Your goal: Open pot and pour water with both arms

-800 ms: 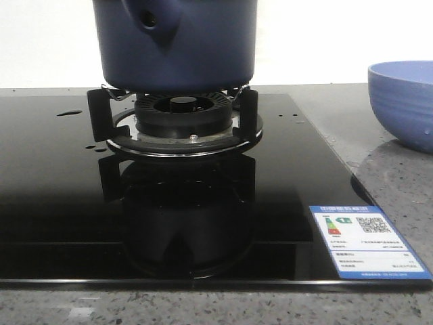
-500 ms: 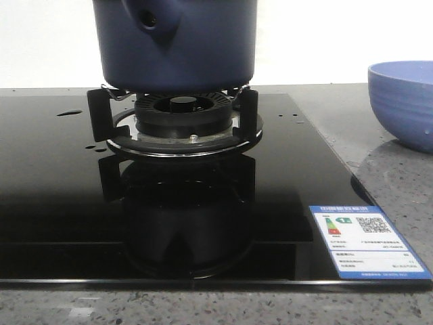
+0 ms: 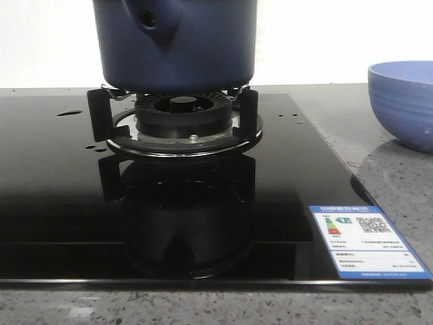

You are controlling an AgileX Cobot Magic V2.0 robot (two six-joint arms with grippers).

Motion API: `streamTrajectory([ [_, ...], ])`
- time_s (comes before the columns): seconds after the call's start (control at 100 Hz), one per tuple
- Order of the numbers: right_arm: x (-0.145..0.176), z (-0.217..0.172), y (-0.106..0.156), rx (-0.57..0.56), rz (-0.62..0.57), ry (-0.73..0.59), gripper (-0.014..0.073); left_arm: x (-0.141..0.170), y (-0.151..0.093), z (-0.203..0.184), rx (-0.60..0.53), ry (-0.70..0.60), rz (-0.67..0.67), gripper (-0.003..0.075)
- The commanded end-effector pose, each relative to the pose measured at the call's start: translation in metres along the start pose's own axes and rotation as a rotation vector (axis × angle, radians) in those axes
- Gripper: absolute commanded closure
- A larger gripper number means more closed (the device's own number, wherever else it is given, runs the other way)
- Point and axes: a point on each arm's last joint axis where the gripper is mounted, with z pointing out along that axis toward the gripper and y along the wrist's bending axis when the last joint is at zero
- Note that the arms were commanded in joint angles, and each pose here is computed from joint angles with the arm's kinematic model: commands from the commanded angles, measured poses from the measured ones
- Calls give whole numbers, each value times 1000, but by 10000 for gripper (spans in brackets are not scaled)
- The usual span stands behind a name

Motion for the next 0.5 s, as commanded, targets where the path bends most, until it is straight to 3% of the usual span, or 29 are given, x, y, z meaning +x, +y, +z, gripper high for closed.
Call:
streamTrajectory([
  [0.0,1,0,-1,8,-5,-66,652,3,1,0,9,-65,-16,739],
  [0.12,1,0,0,4,37,-66,652,2,1,0,9,-77,-18,739],
  [0.24,1,0,1,-9,180,-67,652,0,1,-1,10,-102,-21,739],
  [0.49,0,0,1,-18,291,-76,652,-2,1,-1,22,-125,-201,739],
])
